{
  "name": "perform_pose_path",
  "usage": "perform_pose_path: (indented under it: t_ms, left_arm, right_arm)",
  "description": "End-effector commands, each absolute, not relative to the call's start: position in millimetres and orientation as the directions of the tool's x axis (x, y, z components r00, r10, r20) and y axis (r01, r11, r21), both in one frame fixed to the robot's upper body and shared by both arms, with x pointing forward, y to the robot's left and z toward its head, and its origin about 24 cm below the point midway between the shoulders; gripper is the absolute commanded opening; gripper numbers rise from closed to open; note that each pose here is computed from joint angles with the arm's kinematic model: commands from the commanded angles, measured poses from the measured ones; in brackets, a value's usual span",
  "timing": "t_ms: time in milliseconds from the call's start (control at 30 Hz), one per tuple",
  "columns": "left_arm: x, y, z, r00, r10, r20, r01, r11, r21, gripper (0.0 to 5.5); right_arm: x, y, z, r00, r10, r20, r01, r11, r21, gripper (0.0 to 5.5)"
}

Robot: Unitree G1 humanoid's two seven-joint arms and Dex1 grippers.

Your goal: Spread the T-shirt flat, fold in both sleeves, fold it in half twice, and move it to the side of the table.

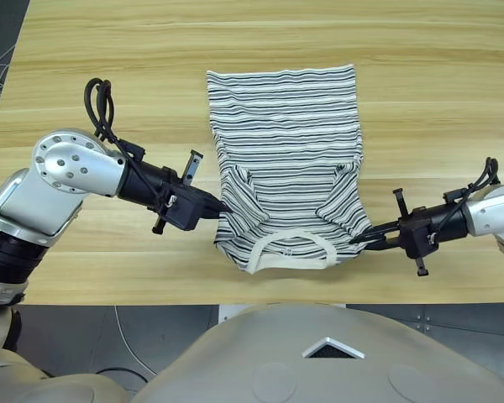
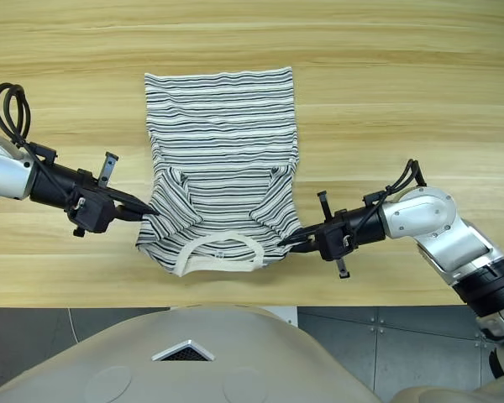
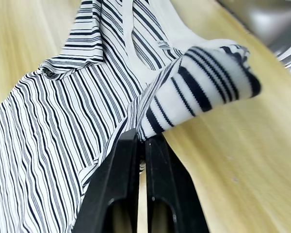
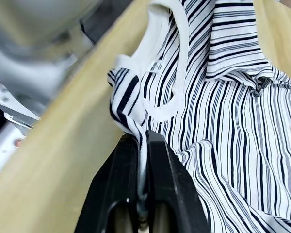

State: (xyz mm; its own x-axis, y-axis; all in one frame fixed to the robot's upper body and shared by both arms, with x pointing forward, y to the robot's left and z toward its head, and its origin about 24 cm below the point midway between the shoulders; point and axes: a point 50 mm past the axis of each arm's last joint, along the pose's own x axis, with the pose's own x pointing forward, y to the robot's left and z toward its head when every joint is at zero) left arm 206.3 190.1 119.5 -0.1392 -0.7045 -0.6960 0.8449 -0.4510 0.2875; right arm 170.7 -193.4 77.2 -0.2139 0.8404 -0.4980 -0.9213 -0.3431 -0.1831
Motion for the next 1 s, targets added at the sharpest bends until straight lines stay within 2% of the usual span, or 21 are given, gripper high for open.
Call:
perform_pose_path:
  t_ms: [33,200,367,467,600,833,1000]
  left_arm:
    - [199.5,194.0,125.5,-0.189,-0.69,-0.698,0.855,-0.466,0.229,0.1]
    - [189.9,191.0,135.3,-0.24,-0.713,-0.658,0.832,-0.5,0.238,0.1]
    - [201.6,189.4,145.6,-0.153,-0.745,-0.649,0.827,-0.456,0.328,0.1]
    - [202.8,190.2,150.9,-0.142,-0.75,-0.646,0.826,-0.45,0.34,0.1]
    - [223.8,193.0,152.8,-0.013,-0.754,-0.656,0.825,-0.379,0.42,0.1]
    - [249.9,203.2,154.0,0.111,-0.757,-0.644,0.838,-0.277,0.47,0.1]
    - [271.0,212.7,140.1,0.188,-0.727,-0.66,0.874,-0.182,0.45,0.1]
  right_arm:
    - [164.4,-196.6,89.2,-0.263,0.827,-0.498,-0.929,-0.356,-0.1,0.1]
    - [162.7,-194.0,102.1,-0.297,0.833,-0.467,-0.932,-0.359,-0.049,0.1]
    - [186.2,-182.0,122.6,-0.205,0.888,-0.411,-0.934,-0.303,-0.191,0.1]
    - [196.3,-179.4,126.9,-0.171,0.897,-0.407,-0.927,-0.286,-0.241,0.1]
    - [212.9,-179.0,126.7,-0.072,0.903,-0.423,-0.929,-0.215,-0.301,0.1]
    - [251.5,-179.5,122.9,0.142,0.903,-0.405,-0.885,-0.068,-0.461,0.1]
    - [276.6,-177.9,118.3,0.235,0.88,-0.412,-0.859,-0.011,-0.513,0.1]
